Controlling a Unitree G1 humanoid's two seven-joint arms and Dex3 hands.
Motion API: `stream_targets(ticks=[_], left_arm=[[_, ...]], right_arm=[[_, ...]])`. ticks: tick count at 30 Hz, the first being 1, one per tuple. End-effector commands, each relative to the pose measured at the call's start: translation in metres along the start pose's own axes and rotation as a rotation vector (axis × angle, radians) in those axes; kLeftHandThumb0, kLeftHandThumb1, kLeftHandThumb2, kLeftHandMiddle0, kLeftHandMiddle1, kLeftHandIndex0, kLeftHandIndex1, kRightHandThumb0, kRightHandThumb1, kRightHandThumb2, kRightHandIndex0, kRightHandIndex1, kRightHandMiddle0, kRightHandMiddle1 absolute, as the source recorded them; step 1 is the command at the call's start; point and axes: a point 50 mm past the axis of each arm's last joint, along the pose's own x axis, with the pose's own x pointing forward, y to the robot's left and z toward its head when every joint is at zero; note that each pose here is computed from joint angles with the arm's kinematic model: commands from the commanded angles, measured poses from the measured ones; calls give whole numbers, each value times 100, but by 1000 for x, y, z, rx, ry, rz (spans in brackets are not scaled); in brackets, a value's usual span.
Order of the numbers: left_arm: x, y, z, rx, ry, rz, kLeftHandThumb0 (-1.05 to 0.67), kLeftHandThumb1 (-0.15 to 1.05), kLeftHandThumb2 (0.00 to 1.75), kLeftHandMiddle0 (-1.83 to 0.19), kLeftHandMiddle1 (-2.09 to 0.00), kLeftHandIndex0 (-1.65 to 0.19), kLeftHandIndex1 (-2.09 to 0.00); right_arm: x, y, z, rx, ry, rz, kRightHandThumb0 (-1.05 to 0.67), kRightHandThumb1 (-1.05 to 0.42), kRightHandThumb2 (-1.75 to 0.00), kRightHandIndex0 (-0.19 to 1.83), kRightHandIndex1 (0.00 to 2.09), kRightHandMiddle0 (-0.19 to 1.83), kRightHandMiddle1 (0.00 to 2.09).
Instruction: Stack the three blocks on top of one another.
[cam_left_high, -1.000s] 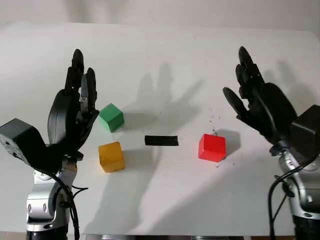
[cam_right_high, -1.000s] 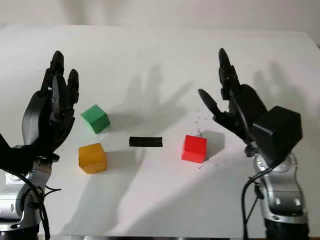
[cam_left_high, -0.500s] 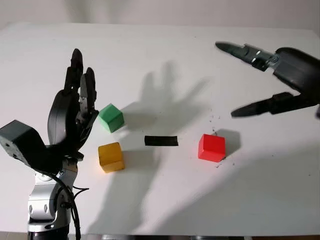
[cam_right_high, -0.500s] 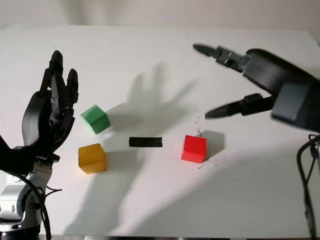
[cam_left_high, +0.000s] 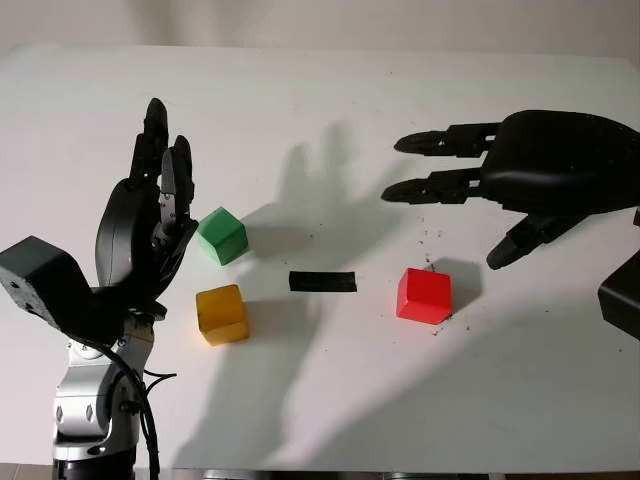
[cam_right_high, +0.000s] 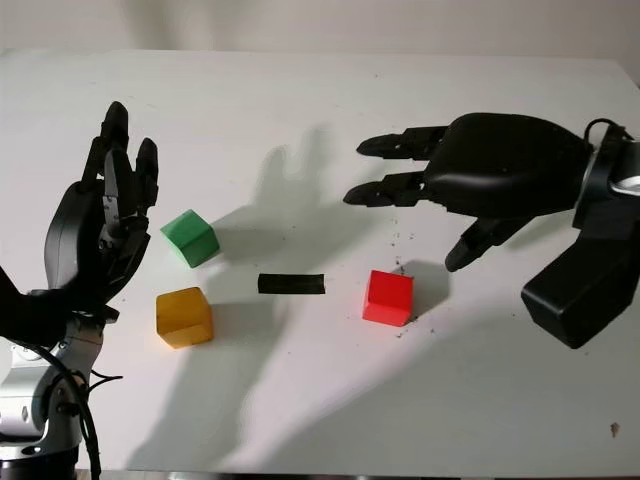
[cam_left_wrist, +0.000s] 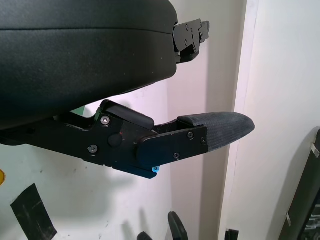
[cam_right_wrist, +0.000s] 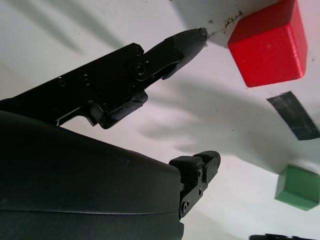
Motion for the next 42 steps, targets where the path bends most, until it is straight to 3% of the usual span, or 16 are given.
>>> stream_targets(ticks=[1, 6, 14, 28, 42], left_arm=[[0, 0, 2, 4, -2, -5, -76, 105, 62, 19, 0, 19, 0], [0, -1, 1, 0, 1, -2, -76, 105, 62, 19, 0, 19, 0], [-3, 1, 0, -2, 0, 8, -75, 105, 63, 19, 0, 19, 0], [-5, 0, -1, -15, 4, 4, -74, 105, 61, 19, 0, 19, 0], [-6, -1, -2, -26, 6, 18, -74, 105, 59, 19, 0, 19, 0]], right_arm=[[2, 0, 1, -9, -24, -14, -52, -85, -6, 14, 6, 43, 13], [8, 13, 8, 2, -78, -26, -52, -83, -5, 10, 4, 43, 11], [11, 27, 23, 18, -141, 1, -34, -90, -7, 10, 5, 46, 10], [17, 46, 31, 17, -180, 97, -39, -91, -5, 4, 4, 44, 7], [21, 58, 37, 56, -203, -45, -36, -93, -6, 14, 9, 61, 16]])
